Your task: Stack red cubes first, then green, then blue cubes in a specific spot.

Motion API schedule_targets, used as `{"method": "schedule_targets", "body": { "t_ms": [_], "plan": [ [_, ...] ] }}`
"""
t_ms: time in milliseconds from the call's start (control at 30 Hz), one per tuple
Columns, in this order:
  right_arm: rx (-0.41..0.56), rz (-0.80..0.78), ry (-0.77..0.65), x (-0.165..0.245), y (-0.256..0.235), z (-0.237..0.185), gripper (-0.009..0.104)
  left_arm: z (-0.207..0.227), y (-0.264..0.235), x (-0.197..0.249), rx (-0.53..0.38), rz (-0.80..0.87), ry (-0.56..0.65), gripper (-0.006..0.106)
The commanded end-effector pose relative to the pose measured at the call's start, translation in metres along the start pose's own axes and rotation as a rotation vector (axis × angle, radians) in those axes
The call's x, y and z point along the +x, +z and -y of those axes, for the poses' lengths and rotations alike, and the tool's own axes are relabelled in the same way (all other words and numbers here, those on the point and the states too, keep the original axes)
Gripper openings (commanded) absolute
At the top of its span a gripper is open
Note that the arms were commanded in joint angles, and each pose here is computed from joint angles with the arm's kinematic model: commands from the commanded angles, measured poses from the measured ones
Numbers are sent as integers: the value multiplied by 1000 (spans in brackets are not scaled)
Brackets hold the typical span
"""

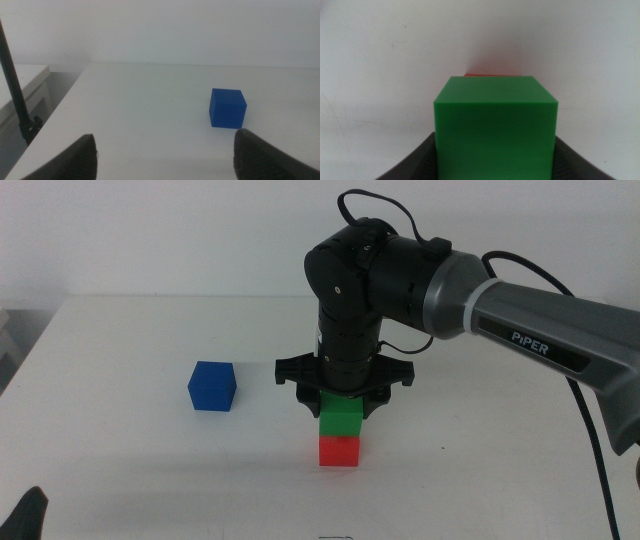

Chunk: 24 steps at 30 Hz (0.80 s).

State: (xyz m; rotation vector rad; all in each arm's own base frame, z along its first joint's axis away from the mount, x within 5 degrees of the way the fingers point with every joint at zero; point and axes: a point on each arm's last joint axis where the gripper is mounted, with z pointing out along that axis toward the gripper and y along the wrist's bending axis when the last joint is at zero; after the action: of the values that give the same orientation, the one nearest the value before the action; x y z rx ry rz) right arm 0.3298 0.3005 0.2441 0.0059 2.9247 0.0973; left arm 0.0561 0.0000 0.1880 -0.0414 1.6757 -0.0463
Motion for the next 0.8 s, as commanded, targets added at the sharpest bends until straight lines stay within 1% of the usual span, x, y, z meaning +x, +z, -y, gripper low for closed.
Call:
{"method": "schedule_targets", "body": {
  "t_ms": [0, 33, 67, 100, 200, 300, 400, 500, 633, 767],
  "plan": [
    [17, 29, 3, -1, -33, 10, 7, 1, -2, -9, 13, 103, -10, 94],
    [18, 30, 2, -1, -33, 10, 34, 1, -2, -9, 13, 103, -10, 94],
    [20, 32, 2, -1, -33, 10, 47, 1, -2, -9, 13, 103, -10, 94],
    [20, 33, 2, -1, -33, 10, 55, 1, -2, -9, 13, 103, -10, 94],
    [20, 33, 1, -1, -33, 10, 65, 1, -2, -9, 13, 103, -10, 94],
    [20, 32, -6, -1, -33, 10, 71, 1, -2, -9, 13, 103, -10, 94],
    [13, 33, -17, 0, -36, 10, 72, 1, -2, -9, 13, 103, -10, 94],
    [-18, 52, -48, 1, -52, 13, 72, 1, -2, -9, 13, 103, -10, 94],
    [-63, 138, -213, 4, -95, 24, 72, 1, -2, -9, 13, 103, -10, 94],
    [-125, 265, -447, 17, -157, 43, 72, 1, -2, -9, 13, 103, -10, 94]
  ]
}}
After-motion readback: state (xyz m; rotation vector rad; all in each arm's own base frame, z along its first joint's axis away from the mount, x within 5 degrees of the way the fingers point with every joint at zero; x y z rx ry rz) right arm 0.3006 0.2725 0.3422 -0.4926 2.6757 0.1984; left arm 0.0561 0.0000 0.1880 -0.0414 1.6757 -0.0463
